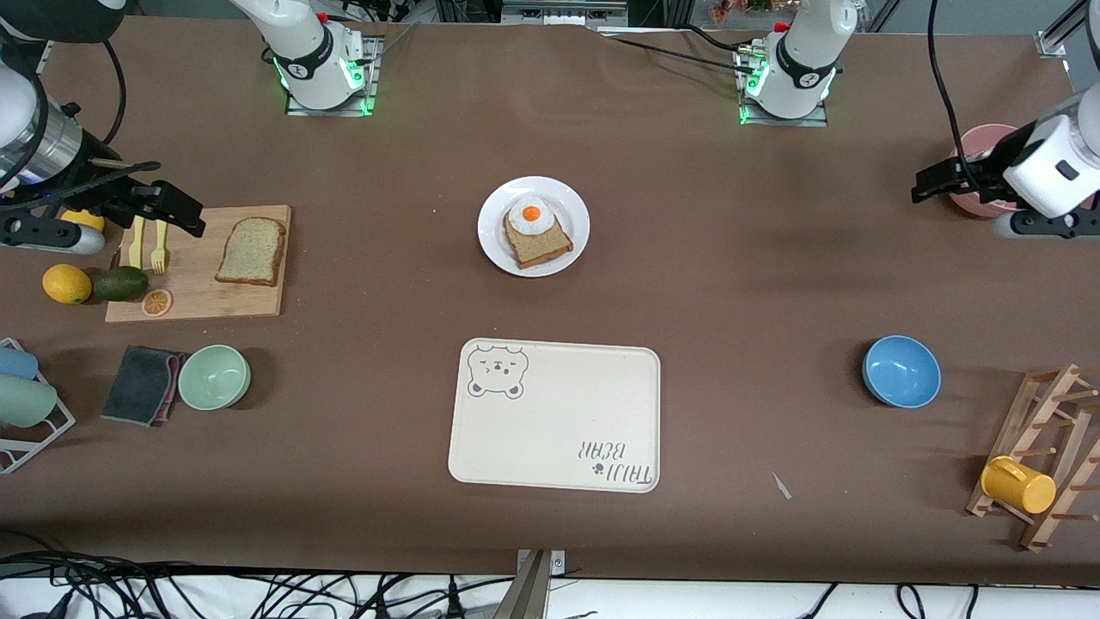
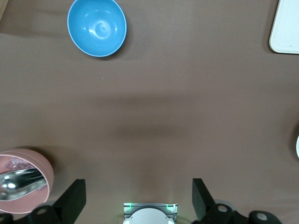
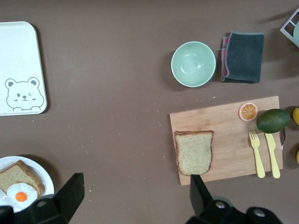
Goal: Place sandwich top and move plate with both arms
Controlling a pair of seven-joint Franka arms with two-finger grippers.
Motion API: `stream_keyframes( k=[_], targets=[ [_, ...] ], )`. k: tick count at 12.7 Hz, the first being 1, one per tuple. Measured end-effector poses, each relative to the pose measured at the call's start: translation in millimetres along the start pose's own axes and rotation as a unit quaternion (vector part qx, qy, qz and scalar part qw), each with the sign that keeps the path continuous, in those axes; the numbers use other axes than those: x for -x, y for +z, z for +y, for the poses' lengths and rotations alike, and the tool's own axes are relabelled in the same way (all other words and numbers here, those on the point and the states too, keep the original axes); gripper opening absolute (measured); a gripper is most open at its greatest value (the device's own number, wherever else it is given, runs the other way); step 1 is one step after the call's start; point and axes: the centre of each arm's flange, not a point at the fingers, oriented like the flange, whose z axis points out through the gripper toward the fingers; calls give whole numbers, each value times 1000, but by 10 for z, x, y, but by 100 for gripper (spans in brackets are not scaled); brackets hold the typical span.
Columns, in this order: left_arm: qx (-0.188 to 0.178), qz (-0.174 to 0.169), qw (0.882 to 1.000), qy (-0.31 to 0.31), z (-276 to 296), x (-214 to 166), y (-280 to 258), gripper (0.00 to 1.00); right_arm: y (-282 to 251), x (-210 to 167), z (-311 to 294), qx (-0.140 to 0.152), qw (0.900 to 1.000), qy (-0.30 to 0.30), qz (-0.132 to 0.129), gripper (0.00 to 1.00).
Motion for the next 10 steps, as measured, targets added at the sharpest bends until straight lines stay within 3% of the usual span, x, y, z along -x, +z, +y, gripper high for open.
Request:
stream_keyframes(
  k=[3, 7, 10],
  targets=[
    [-32, 20, 999, 23, 242, 55, -127, 100, 32, 5, -47, 1, 1000, -4, -5, 100],
    [-35, 56, 997, 29, 325, 92, -458, 100, 273, 12, -43, 4, 1000, -4, -21, 100],
    [-34, 71, 997, 26, 304, 127, -650, 100, 759, 20, -41, 8, 1000, -5, -27, 100]
  ],
)
